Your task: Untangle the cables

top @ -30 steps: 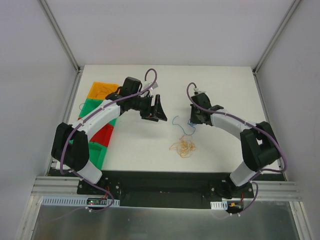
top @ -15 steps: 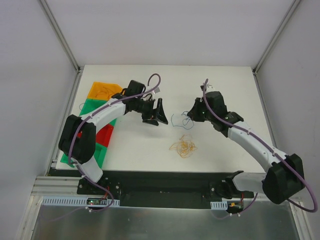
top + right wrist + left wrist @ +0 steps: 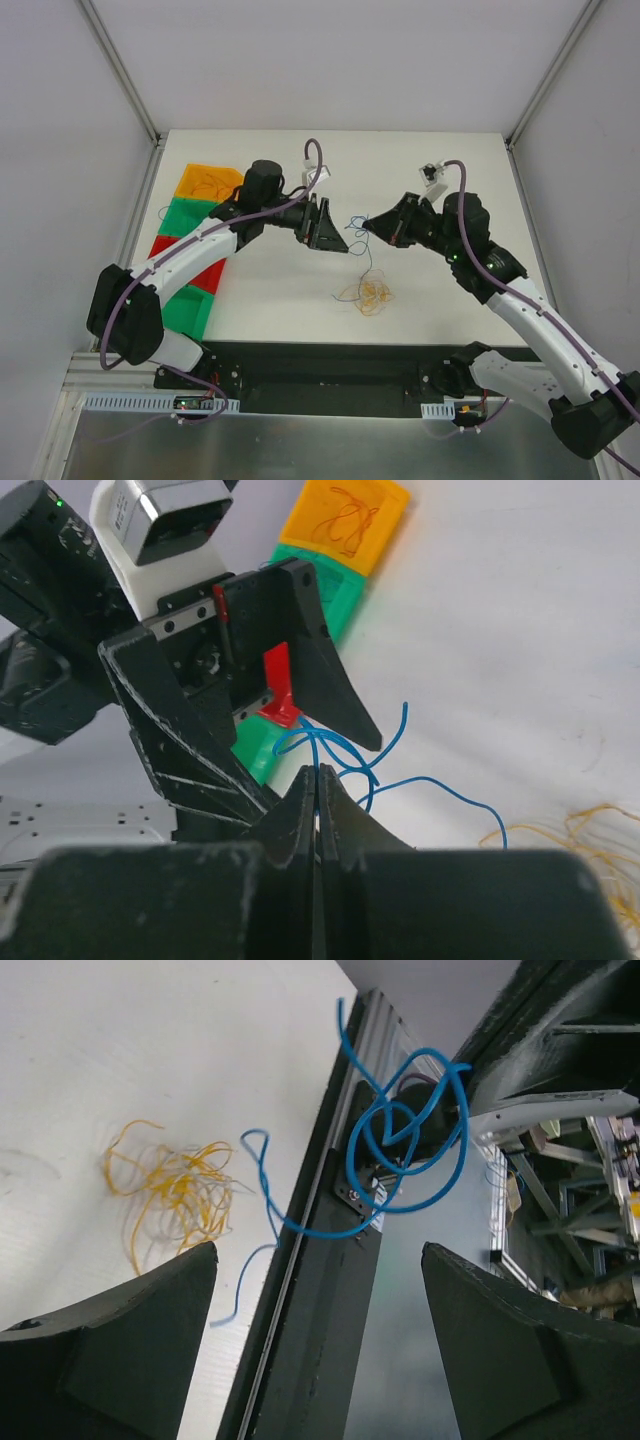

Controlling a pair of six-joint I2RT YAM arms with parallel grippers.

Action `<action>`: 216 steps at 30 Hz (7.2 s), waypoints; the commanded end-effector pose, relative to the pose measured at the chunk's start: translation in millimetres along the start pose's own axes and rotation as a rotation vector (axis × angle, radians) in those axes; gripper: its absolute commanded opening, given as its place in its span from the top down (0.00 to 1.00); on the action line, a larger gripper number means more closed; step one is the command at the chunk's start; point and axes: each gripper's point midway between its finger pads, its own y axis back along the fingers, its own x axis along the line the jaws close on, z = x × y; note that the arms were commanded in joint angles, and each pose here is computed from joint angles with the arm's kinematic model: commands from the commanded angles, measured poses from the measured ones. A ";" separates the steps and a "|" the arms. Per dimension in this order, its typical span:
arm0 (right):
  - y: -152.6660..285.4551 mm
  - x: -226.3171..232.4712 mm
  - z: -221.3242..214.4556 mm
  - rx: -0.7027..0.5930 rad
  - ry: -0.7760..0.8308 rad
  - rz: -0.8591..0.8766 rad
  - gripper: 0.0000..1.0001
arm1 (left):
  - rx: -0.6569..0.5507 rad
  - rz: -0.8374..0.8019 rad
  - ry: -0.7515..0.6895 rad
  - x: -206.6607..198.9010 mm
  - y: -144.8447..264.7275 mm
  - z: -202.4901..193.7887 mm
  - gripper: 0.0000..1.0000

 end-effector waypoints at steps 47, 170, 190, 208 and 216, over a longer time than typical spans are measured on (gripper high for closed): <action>-64.7 -65.4 13.8 -0.122 -0.182 -0.110 0.37 | 0.011 0.081 0.171 65.0 8.6 5.5 1.00; 31.6 -188.2 -103.6 0.007 0.290 -0.448 0.45 | -0.953 1.410 1.148 174.7 366.4 46.3 1.00; 27.6 -191.4 -106.8 0.026 0.285 -0.454 0.45 | -0.837 1.647 1.108 205.3 368.4 -10.0 1.00; 25.9 -192.4 -109.5 0.038 0.282 -0.451 0.45 | -0.468 1.557 -0.238 131.8 345.1 80.9 1.00; 24.4 -192.1 -110.9 0.045 0.278 -0.444 0.45 | -0.268 1.838 -0.385 146.2 380.8 68.6 1.00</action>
